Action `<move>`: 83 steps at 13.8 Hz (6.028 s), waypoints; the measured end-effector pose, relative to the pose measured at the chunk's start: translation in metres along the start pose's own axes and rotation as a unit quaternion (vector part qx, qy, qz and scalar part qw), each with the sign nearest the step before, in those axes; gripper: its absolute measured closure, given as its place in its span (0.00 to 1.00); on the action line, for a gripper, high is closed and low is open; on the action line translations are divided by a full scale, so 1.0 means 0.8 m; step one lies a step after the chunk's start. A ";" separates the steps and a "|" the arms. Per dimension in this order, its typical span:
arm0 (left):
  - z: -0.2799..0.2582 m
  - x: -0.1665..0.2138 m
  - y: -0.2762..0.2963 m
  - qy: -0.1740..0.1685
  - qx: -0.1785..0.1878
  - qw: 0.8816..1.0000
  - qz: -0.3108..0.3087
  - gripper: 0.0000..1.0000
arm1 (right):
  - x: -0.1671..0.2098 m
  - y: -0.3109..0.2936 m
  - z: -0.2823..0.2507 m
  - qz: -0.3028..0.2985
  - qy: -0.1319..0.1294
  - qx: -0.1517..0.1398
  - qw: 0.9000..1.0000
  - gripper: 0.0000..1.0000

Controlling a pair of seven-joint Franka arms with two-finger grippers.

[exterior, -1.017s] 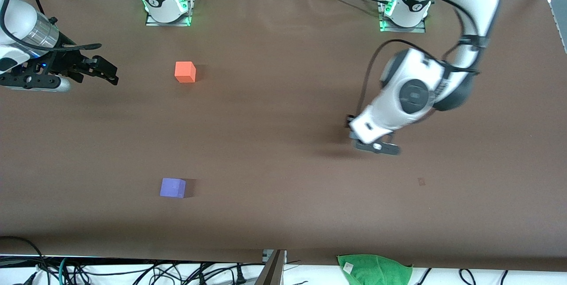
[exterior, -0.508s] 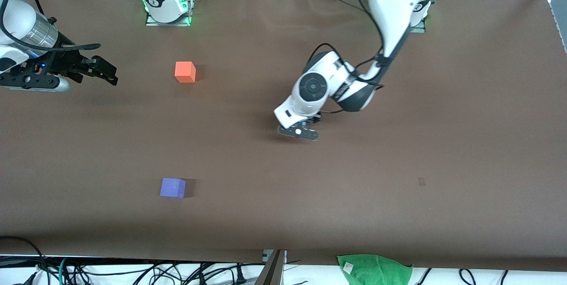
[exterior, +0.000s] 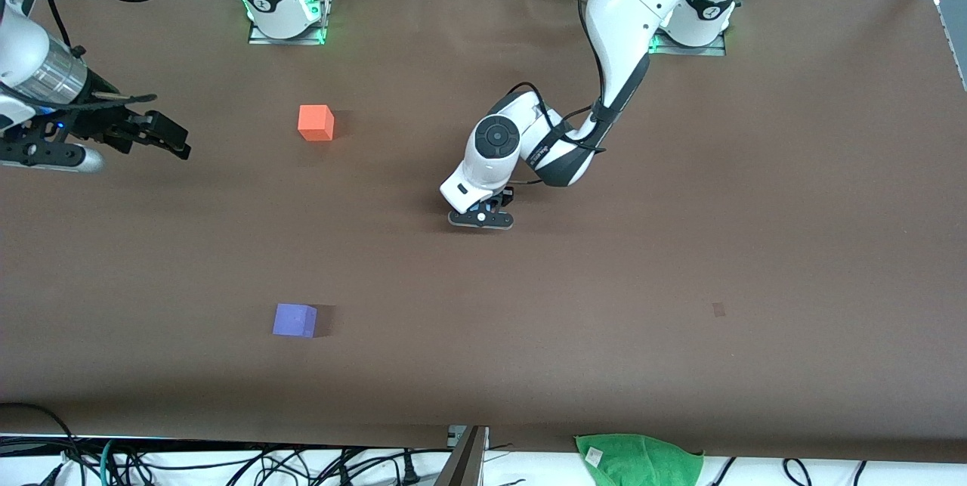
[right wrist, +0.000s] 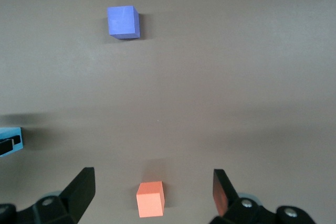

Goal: Place blue block between orange and purple blocks
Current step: 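Carry the light-blue cube with the left gripper toward the table middle, then release the blue cube with the left gripper while the right gripper reaches, then grasp the blue cube with the right gripper while the left gripper withdraws, then carry the blue cube with the right gripper between orange and purple cubes, then lower the blue cube, open the right gripper and draw it back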

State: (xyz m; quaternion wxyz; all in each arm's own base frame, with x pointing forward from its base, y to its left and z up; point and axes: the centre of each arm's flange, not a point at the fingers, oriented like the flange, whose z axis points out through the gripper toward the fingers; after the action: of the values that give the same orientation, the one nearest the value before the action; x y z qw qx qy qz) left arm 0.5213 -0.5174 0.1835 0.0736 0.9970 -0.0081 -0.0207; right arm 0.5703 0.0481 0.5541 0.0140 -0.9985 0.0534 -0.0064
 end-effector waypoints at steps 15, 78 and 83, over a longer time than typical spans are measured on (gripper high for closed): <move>-0.451 0.055 -0.230 -0.050 0.093 0.993 -0.056 0.00 | 0.043 -0.051 0.148 0.025 -0.082 0.042 0.995 0.00; -0.596 0.012 -0.509 -0.001 0.083 0.997 -0.003 0.00 | -0.048 -0.103 0.431 -0.026 -0.050 -0.039 0.998 0.07; -0.596 0.012 -0.509 -0.002 0.083 0.997 -0.003 0.00 | -0.027 -0.109 0.371 -0.026 -0.032 -0.027 0.999 0.00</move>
State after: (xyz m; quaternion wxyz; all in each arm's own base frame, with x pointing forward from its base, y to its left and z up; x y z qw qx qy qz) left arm 0.5561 -0.0446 0.5943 -0.0100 0.9997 -0.0065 -0.0217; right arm 0.5624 0.1448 0.2596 -0.0116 -0.9992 0.0268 0.0263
